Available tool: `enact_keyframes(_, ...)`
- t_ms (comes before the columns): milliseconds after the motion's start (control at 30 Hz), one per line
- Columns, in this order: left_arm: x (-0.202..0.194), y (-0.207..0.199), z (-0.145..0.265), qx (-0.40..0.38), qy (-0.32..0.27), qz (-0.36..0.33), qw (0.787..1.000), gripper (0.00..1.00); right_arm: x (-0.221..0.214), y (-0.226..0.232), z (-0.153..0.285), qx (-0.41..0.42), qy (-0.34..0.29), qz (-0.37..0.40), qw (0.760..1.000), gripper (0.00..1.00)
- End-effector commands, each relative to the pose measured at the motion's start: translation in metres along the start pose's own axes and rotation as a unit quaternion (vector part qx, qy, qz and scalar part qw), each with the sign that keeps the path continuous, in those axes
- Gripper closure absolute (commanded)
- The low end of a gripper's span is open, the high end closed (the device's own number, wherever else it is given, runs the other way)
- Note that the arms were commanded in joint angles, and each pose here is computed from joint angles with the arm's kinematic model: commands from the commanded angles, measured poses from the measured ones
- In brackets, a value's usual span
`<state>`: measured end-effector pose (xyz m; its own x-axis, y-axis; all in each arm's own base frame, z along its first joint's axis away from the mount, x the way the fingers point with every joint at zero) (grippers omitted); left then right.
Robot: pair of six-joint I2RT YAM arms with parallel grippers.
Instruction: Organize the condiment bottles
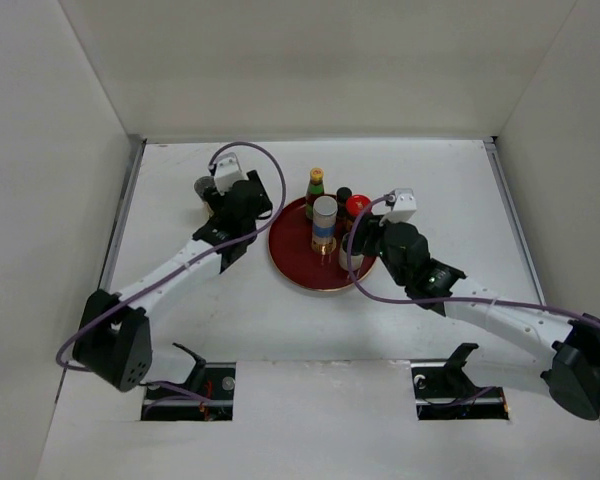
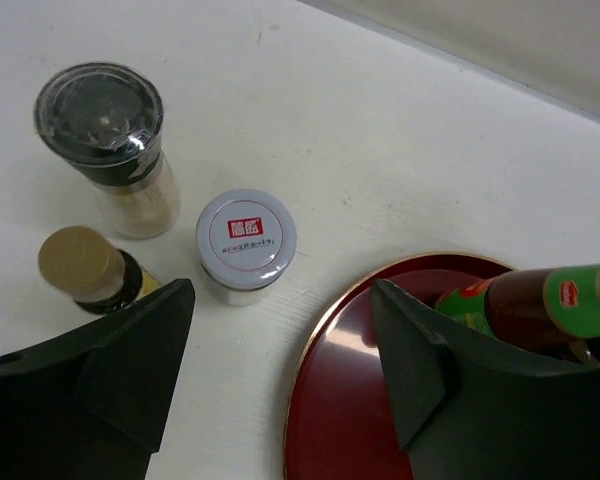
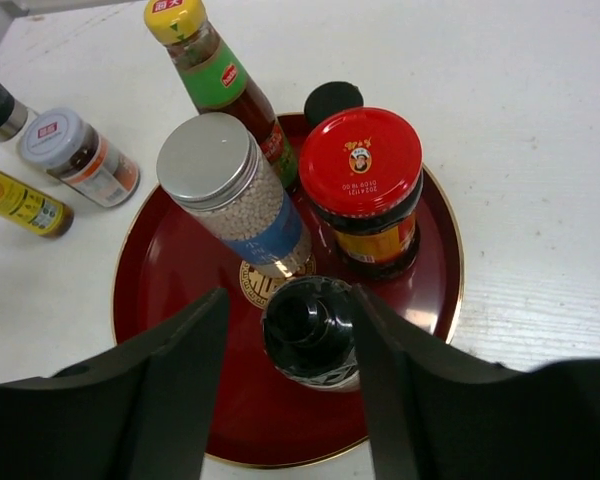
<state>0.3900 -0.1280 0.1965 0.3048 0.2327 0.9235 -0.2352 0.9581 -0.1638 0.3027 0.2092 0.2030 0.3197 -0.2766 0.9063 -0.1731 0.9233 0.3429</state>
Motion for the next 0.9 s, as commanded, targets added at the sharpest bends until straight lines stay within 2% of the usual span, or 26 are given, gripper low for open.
enact_keyframes(0, 0.047, 0.016, 0.039, 0.01, -0.08, 0.034, 0.996, 0.32, 0.019, 0.009, 0.002, 0.021, -0.033, -0.028, 0.999, 0.39)
enact_keyframes(100, 0.045, 0.042, 0.049, 0.036, -0.088, 0.025, 0.995, 0.38, 0.018, 0.009, 0.0, 0.022, -0.032, -0.03, 0.999, 0.32)
enact_keyframes(233, 0.029, 0.067, 0.038, 0.059, -0.061, 0.02, 0.996, 0.38, 0.017, 0.009, -0.001, 0.022, -0.033, -0.031, 0.999, 0.31)
enact_keyframes(433, 0.022, 0.075, 0.013, 0.072, -0.039, 0.018, 0.996, 0.39, 0.022, 0.002, 0.002, 0.019, -0.045, -0.038, 0.998, 0.3)
enact_keyframes(867, 0.007, 0.085, -0.017, 0.093, -0.023, 0.018, 0.995, 0.52, 0.014, 0.005, -0.002, 0.024, -0.034, -0.038, 0.998, 0.28)
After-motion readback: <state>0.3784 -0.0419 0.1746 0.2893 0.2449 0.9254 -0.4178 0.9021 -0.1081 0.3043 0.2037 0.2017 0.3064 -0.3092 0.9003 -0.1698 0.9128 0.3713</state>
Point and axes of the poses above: each gripper's point midway between its finger pads, its own z axis back along the fingers, its own y axis along the line the jaws close on, x = y × z, the point moved 1 cm from there along z, back along the fingers, and after that the axes turned 5 degrees about -z, right-handed, at the moved point
